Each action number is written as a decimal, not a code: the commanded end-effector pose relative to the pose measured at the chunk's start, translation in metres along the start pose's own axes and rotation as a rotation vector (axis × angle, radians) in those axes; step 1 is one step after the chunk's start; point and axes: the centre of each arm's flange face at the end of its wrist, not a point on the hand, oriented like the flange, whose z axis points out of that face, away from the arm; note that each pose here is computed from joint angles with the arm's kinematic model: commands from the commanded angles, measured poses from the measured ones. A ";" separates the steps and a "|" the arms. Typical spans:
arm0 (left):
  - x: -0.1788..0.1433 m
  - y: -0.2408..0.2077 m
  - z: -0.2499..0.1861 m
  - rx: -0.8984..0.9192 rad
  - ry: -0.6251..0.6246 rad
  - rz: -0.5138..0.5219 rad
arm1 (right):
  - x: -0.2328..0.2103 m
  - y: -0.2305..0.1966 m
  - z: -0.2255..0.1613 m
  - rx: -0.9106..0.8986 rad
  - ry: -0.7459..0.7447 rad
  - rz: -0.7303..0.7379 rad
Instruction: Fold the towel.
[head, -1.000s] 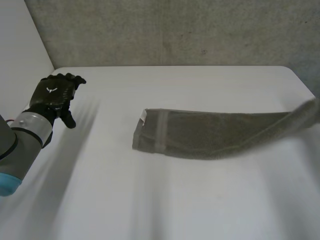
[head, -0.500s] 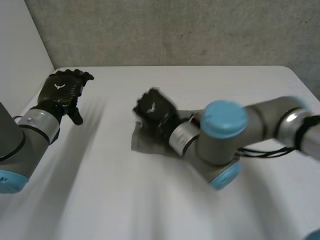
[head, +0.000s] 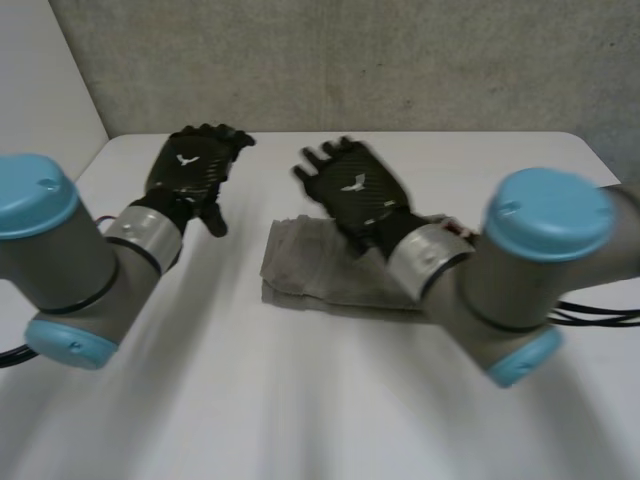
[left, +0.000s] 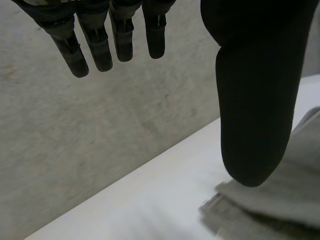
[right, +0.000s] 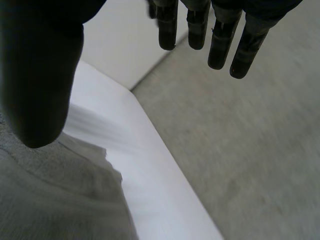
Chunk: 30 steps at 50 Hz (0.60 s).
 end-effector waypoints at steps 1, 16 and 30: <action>0.032 0.016 0.014 -0.015 0.057 -0.056 | 0.032 0.015 -0.027 -0.112 0.078 0.154; 0.062 0.098 0.021 -0.200 0.017 -0.035 | 0.040 0.106 -0.078 -0.484 0.138 0.188; 0.076 0.090 0.002 -0.245 0.054 -0.025 | 0.059 0.135 -0.071 -0.525 0.244 -0.019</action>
